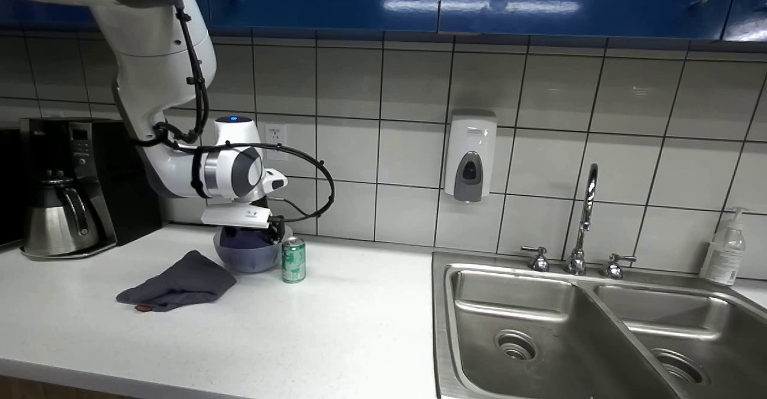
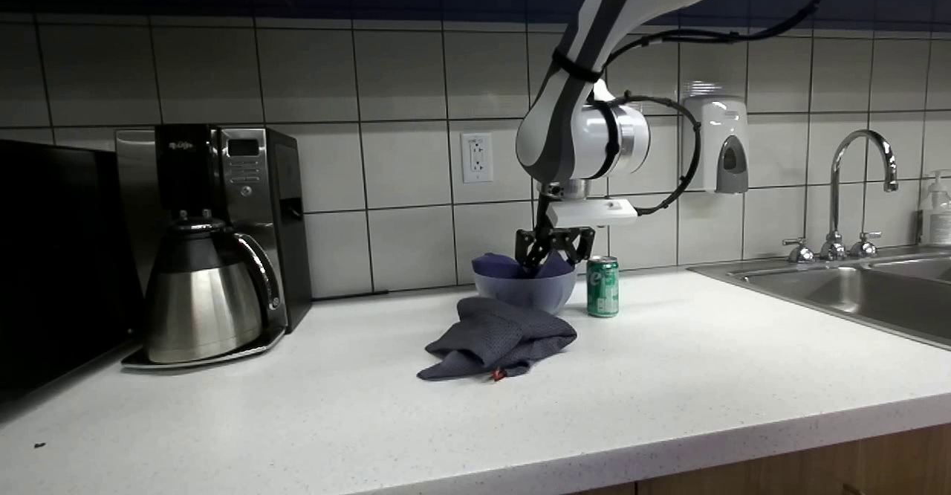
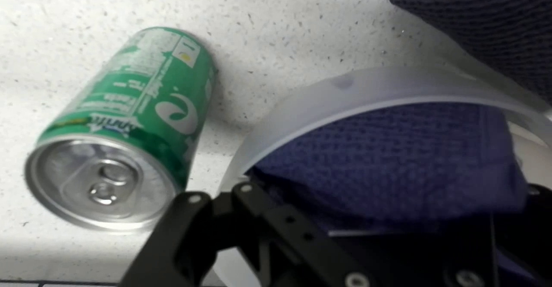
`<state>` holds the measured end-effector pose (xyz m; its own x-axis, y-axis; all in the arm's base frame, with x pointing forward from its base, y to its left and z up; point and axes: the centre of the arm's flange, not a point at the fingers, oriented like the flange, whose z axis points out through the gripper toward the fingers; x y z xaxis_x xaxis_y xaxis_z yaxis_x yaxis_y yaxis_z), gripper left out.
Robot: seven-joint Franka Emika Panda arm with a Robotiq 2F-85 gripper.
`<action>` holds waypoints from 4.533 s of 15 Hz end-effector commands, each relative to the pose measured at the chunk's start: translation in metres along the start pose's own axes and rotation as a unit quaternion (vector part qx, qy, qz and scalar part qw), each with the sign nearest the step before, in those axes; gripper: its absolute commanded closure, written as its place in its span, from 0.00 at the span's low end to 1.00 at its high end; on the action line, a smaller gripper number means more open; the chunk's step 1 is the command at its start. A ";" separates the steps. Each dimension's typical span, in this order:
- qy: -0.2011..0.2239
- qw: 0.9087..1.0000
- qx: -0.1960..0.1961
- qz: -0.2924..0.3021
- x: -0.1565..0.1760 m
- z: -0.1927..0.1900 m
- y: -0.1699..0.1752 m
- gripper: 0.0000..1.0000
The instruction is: Remove the blue towel from the bowl.
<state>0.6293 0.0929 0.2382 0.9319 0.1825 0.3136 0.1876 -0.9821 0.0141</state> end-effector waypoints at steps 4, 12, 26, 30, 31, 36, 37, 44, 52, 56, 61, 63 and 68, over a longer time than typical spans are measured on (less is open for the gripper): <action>0.008 1.000 -0.003 -0.023 0.009 -0.006 -0.001 0.73; 0.005 1.000 -0.010 -0.024 0.000 -0.017 -0.002 0.99; 0.114 0.992 -0.042 -0.026 -0.038 -0.149 -0.015 0.99; 0.157 0.986 -0.058 -0.025 -0.052 -0.197 -0.005 0.99; 0.165 0.984 -0.063 -0.027 -0.057 -0.209 -0.003 0.99; 0.197 0.977 -0.078 -0.035 -0.079 -0.255 -0.007 0.99; 0.204 0.975 -0.081 -0.035 -0.083 -0.264 -0.009 0.99; 0.231 0.969 -0.085 -0.020 -0.121 -0.322 -0.007 0.99; 0.174 0.982 -0.072 0.023 -0.158 -0.320 0.002 0.99; 0.120 0.987 -0.092 0.052 -0.169 -0.313 0.024 0.99; 0.040 0.991 -0.101 0.077 -0.184 -0.300 0.040 0.99; 0.012 0.991 -0.106 0.079 -0.188 -0.292 0.041 0.99; -0.050 0.986 -0.127 0.092 -0.200 -0.265 0.053 0.99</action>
<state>0.3768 0.0010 0.4396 0.9566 -0.0002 0.2913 -0.0494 -0.9856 0.1616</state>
